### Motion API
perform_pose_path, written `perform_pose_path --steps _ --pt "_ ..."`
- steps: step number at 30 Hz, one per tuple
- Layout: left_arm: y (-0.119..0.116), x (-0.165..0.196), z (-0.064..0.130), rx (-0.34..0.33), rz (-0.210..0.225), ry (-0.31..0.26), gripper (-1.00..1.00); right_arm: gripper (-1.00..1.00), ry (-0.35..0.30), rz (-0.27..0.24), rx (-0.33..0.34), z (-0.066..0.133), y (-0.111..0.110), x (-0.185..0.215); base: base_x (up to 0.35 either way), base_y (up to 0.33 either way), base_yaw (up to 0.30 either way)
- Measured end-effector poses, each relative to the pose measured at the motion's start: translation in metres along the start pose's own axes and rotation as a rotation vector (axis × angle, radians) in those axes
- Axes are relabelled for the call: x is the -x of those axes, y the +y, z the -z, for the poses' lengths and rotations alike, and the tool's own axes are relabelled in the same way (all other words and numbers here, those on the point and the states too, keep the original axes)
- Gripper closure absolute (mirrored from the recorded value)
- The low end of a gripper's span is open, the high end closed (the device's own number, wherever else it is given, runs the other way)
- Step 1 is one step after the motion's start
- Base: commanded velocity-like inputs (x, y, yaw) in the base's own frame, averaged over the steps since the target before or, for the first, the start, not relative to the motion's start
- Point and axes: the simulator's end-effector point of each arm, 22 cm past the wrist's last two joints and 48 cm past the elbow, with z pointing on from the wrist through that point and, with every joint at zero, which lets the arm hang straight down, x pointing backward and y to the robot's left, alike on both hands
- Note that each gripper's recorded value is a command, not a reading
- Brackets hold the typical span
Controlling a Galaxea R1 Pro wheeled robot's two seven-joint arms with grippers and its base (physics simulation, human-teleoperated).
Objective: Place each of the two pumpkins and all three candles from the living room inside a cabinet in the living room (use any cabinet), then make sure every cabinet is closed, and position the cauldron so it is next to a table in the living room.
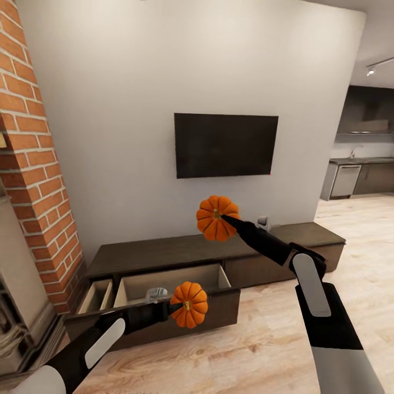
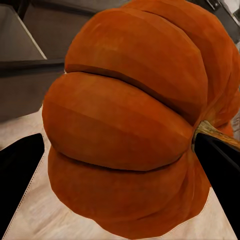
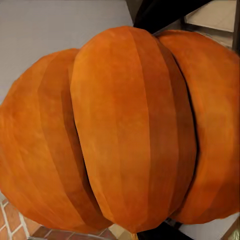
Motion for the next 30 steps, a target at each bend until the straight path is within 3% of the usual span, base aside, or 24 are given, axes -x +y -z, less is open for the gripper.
perform_pose_path --steps 11,20,30 --pt "-0.0009 0.0001 -0.0002 -0.002 0.004 -0.001 1.0 1.0 -0.001 -0.006 0.009 0.0001 0.0021 0.0003 0.001 -0.046 0.262" --pt "-0.0018 0.0022 0.0008 -0.008 0.004 -0.006 1.0 1.0 -0.001 -0.006 0.004 0.0004 0.0007 0.0002 0.142 -0.231 0.017" --pt "-0.0019 0.0028 0.0009 -0.008 0.006 -0.007 1.0 1.0 -0.004 -0.005 0.008 0.0008 0.003 0.0015 0.107 0.003 0.0"
